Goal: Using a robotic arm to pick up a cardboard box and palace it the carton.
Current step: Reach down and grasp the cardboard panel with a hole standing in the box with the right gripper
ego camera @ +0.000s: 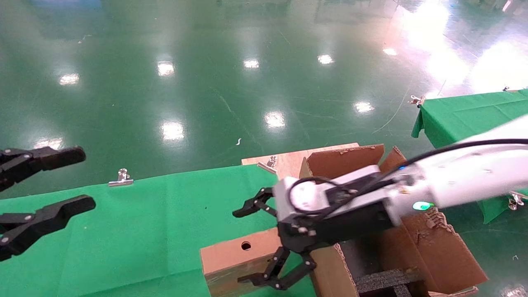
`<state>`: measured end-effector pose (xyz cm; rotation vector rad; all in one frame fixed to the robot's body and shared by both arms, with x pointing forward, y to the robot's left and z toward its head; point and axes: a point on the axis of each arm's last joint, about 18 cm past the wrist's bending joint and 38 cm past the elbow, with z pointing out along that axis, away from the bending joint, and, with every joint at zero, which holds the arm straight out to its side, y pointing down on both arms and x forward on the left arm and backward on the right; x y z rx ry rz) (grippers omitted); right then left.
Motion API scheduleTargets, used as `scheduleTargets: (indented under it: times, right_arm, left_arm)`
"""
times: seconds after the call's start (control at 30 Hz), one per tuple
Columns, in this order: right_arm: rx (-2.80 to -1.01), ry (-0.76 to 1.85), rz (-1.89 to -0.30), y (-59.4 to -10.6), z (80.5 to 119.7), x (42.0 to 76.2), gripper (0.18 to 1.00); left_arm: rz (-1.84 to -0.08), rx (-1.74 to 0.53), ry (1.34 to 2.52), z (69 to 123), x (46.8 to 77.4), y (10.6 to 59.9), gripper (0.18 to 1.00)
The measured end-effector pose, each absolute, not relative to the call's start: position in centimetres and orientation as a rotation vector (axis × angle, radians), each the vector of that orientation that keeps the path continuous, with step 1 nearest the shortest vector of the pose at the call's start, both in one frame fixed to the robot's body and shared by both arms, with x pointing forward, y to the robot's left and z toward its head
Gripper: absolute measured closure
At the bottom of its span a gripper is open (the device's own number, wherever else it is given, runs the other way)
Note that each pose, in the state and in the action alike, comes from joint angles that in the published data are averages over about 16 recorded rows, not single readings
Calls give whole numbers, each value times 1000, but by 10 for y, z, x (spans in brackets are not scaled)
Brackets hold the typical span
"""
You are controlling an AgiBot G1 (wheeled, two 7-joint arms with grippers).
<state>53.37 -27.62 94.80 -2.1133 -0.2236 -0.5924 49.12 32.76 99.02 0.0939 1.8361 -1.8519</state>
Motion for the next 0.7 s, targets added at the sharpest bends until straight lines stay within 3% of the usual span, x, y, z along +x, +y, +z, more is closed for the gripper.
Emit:
scheduleTargets:
  times: [0.43,0.7]
  right_arm:
    - [-2386,-285,-609,-249,929,578,178]
    - [-2512,-362,-624,-238,923,592,178]
  left_arm:
    - [-1852,94,1836,990,491,328,735]
    - [-1852,94,1836,990,491,328,877]
